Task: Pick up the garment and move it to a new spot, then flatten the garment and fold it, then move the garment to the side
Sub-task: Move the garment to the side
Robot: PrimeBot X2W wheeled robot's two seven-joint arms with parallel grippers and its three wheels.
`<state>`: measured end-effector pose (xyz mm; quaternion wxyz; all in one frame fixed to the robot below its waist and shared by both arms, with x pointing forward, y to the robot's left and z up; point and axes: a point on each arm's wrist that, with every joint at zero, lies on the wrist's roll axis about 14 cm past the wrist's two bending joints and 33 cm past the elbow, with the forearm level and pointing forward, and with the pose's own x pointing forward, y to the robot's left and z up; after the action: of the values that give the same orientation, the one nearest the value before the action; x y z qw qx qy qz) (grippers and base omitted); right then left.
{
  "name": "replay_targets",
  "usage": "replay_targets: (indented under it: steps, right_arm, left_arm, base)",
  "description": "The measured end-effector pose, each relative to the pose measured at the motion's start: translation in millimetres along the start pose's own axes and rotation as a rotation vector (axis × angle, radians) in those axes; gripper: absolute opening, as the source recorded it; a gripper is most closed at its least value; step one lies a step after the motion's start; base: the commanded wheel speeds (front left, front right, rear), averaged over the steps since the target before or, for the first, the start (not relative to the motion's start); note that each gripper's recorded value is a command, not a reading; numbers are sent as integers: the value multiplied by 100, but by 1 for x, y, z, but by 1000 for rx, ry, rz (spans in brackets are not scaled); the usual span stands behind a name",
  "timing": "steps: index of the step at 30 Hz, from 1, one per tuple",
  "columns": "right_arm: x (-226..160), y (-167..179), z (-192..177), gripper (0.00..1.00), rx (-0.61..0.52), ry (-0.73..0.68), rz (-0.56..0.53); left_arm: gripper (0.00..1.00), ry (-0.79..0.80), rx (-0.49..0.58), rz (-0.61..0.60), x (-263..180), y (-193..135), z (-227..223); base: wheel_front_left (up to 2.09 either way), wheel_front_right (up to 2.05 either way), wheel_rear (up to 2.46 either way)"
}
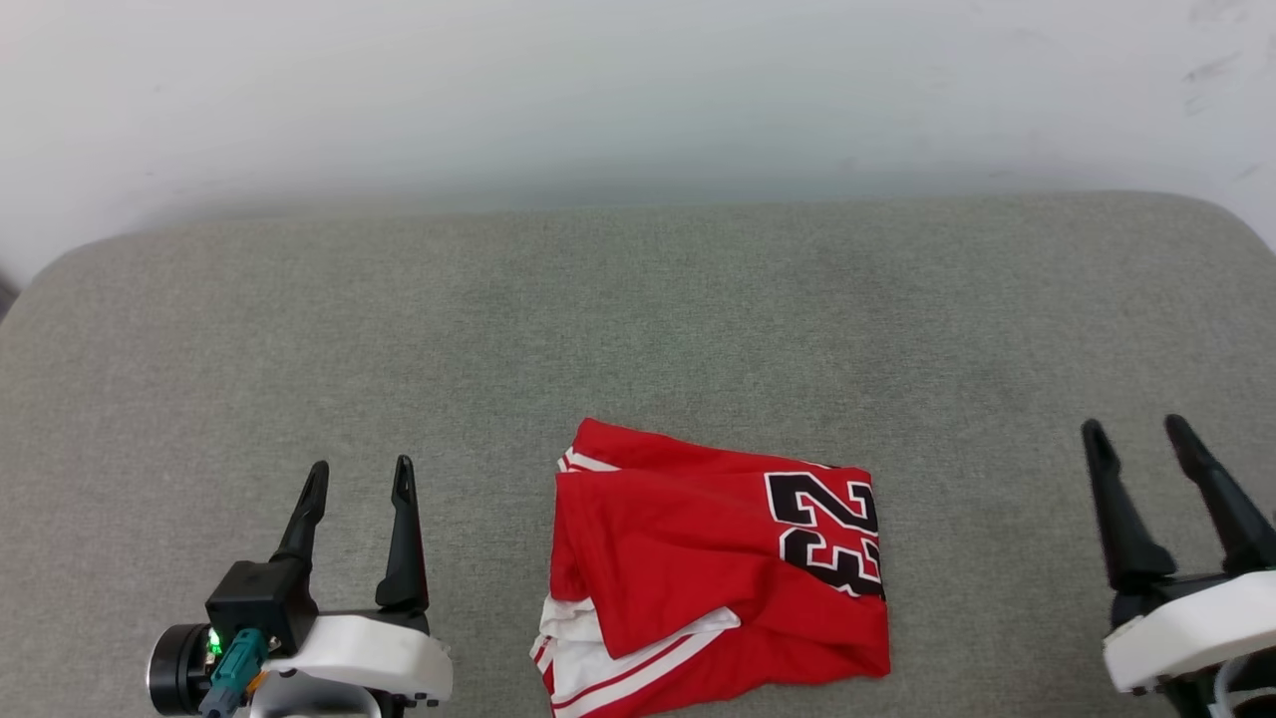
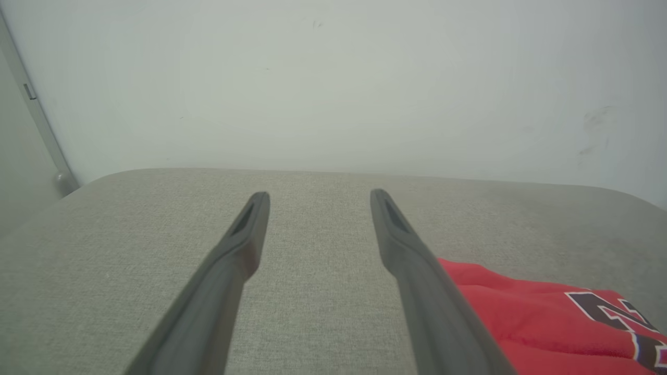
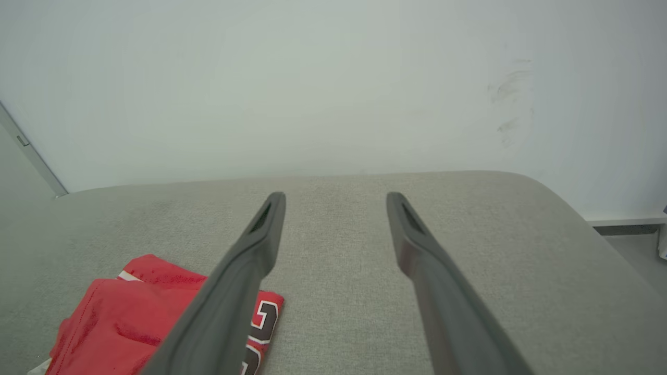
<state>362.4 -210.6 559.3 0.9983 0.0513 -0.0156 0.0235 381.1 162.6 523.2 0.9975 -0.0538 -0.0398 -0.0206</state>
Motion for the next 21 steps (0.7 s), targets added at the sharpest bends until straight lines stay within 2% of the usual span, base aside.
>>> replay_targets:
  steps: [4, 11, 17, 21]
  right_arm:
    - [4, -23, -8, 100, 63, 52, -53]
    - [16, -69, -50, 100, 269, 288, -135]
    - [12, -50, -114, 100, 471, 614, -81]
    - [4, -4, -154, 100, 635, 806, 7]
  left_arm:
    - [100, -10, -4, 20, 2, 4, 2]
    - [100, -30, -11, 52, 6, 10, 7]
    - [100, -41, -4, 79, 5, 19, 8]
    - [100, -36, 0, 105, 5, 26, 6]
  base:
    - [0, 0, 0]
    - [0, 0, 0]
    - [0, 0, 0]
    - [0, 0, 0]
